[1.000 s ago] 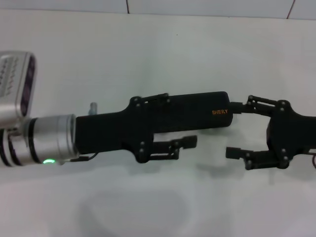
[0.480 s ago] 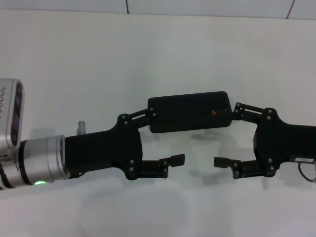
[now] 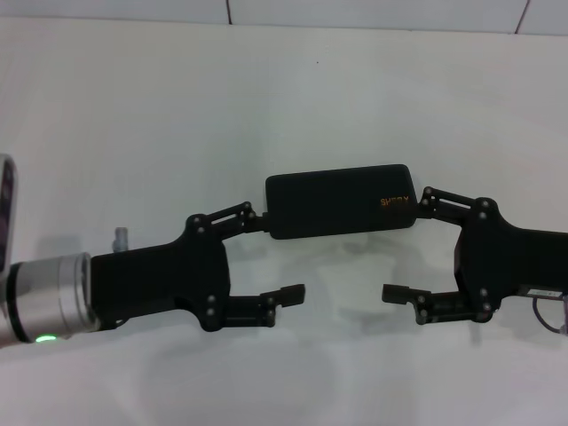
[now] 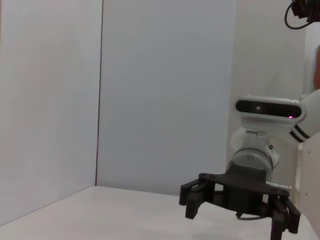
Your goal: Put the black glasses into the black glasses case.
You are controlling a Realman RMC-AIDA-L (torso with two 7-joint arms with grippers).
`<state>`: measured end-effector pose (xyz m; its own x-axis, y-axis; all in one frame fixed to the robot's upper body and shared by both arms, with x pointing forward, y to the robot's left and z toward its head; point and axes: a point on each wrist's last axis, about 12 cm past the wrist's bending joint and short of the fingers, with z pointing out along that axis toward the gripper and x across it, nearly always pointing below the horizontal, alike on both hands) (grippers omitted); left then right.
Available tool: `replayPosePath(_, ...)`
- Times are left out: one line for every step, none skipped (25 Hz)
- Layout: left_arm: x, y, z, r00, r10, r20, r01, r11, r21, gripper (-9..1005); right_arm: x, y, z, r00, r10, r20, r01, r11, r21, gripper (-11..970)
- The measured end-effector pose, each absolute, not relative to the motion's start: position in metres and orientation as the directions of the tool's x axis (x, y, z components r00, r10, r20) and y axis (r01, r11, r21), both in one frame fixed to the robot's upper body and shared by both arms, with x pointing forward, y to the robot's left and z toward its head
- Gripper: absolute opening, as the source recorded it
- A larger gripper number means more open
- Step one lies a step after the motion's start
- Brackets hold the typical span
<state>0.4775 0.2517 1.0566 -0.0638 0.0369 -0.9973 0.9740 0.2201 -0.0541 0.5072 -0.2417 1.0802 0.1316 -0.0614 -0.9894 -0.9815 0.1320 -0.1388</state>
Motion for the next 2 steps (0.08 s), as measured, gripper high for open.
replayPosePath(0.4771,0.2538,1.0565,-0.064,0.041,-0.997,0.973,0.223,-0.053,875,0.5068,-0.2414,1.0797,0.128,-0.060,-0.990,-0.982,0.132,-0.135,868)
replayPosePath(0.4765,0.2556,1.0561,-0.063,0.044,-0.997,0.973,0.225,-0.052,875,0.5067,-0.2411,1.0793,0.125,-0.059,-0.990,-0.982,0.132,-0.132,868)
